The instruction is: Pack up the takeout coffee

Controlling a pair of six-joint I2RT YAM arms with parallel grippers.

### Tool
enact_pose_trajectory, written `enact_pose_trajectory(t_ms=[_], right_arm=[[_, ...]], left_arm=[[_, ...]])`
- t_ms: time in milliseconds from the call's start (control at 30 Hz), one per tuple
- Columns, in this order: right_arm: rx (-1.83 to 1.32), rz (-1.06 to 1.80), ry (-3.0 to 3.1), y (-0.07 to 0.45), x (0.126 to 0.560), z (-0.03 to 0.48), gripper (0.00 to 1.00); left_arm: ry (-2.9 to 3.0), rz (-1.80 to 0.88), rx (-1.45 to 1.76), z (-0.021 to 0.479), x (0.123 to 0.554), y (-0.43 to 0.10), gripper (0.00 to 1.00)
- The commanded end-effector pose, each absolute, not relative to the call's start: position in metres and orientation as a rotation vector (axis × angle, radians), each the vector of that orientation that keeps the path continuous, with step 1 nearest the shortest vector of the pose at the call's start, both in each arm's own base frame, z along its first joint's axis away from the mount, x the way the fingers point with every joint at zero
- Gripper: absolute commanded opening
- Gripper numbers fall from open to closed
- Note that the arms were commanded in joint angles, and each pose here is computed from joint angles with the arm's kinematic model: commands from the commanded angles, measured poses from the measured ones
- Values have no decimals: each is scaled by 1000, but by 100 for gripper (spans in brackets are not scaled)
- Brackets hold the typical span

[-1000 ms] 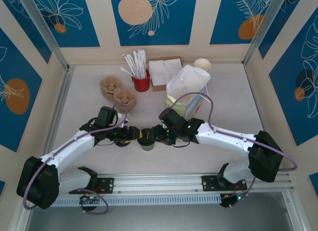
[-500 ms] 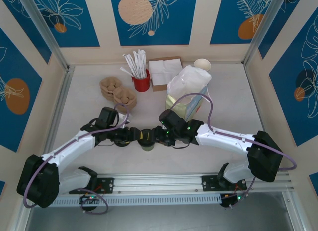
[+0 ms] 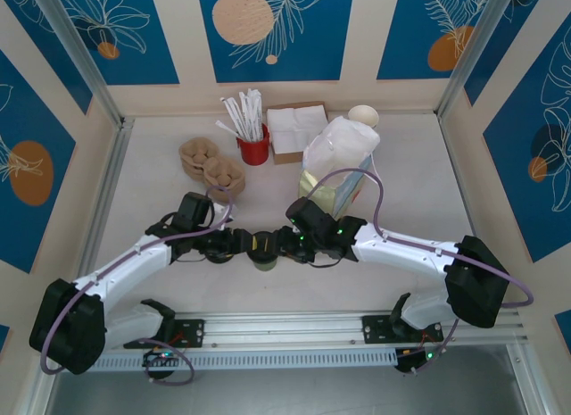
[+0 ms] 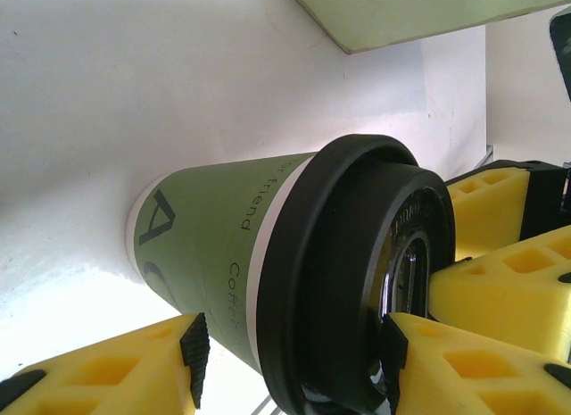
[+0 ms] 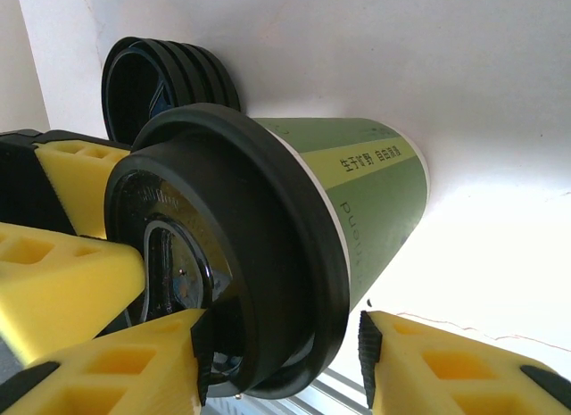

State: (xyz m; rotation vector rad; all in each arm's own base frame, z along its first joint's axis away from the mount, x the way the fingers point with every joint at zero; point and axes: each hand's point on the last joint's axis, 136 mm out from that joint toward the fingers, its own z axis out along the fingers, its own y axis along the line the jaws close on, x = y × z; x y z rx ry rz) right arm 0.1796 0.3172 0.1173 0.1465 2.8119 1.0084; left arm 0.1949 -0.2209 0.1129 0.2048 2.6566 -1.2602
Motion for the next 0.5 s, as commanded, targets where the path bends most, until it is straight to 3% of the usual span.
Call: enact_pose_trajectory(t_ms=[0,467], right_arm=[[213,755,2933,285,167,83,50],[130,887,2885,309,175,126,55]], left_arm=[[2811,-1102,160,83,176,-205,54],[2670,-1153,162,137,196,-216,57]])
